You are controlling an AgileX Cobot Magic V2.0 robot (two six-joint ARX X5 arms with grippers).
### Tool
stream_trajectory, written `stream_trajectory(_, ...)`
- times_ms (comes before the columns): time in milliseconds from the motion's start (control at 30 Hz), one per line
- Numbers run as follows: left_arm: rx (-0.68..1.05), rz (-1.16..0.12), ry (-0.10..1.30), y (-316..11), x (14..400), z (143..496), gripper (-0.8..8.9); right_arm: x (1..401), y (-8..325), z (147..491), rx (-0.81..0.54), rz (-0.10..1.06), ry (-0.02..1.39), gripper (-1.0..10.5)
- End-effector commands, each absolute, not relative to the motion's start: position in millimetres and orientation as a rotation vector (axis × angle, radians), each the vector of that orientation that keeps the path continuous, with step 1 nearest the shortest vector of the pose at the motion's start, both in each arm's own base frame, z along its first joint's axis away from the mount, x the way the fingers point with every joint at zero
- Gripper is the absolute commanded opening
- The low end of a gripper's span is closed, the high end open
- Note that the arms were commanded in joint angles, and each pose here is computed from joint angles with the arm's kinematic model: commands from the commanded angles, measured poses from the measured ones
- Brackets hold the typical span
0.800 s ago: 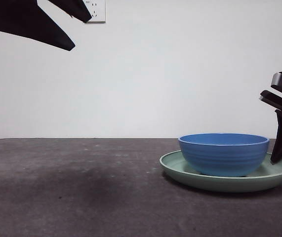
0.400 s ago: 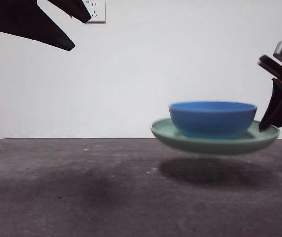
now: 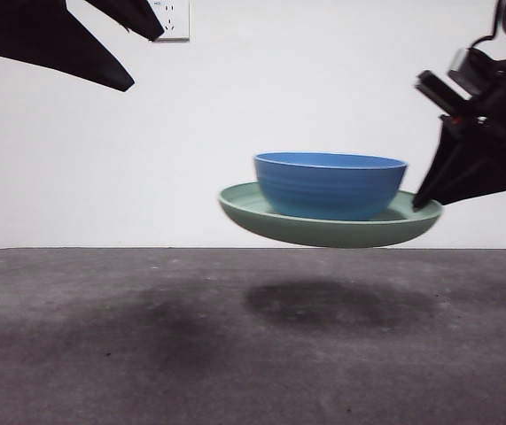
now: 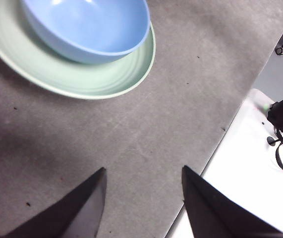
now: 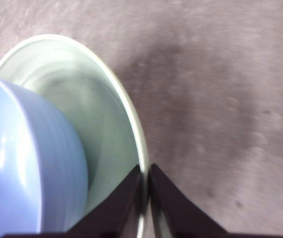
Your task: Pick up the blue bowl, put it on the green plate, put it on desk
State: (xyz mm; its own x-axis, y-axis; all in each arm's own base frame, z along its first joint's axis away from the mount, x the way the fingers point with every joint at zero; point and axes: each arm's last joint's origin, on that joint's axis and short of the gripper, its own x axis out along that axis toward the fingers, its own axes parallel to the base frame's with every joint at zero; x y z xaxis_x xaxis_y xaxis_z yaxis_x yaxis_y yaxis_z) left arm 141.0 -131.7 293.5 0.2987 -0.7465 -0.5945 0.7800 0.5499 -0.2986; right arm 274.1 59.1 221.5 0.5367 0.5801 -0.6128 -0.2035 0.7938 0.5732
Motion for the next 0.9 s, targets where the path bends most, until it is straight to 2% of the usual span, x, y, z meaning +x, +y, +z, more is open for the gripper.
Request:
stream_trajectory(33, 0.048, -1.025, 0.751, -133.9, 141.4, 295.6, 2.49, 277.9, 72.0, 230.6, 0.478, 0.493, 0.866, 0.1)
stream_trajectory(333, 0.048, -1.025, 0.752, -133.8, 141.4, 295.5, 2.49, 283.2, 108.1, 222.9, 0.466, 0.524, 0.883, 0.1)
stream_trajectory(900, 0.049, -1.024, 0.759, -133.6, 141.1, 295.1, 2.49, 305.3, 137.5, 165.4, 0.493, 0.498, 0.982, 0.1)
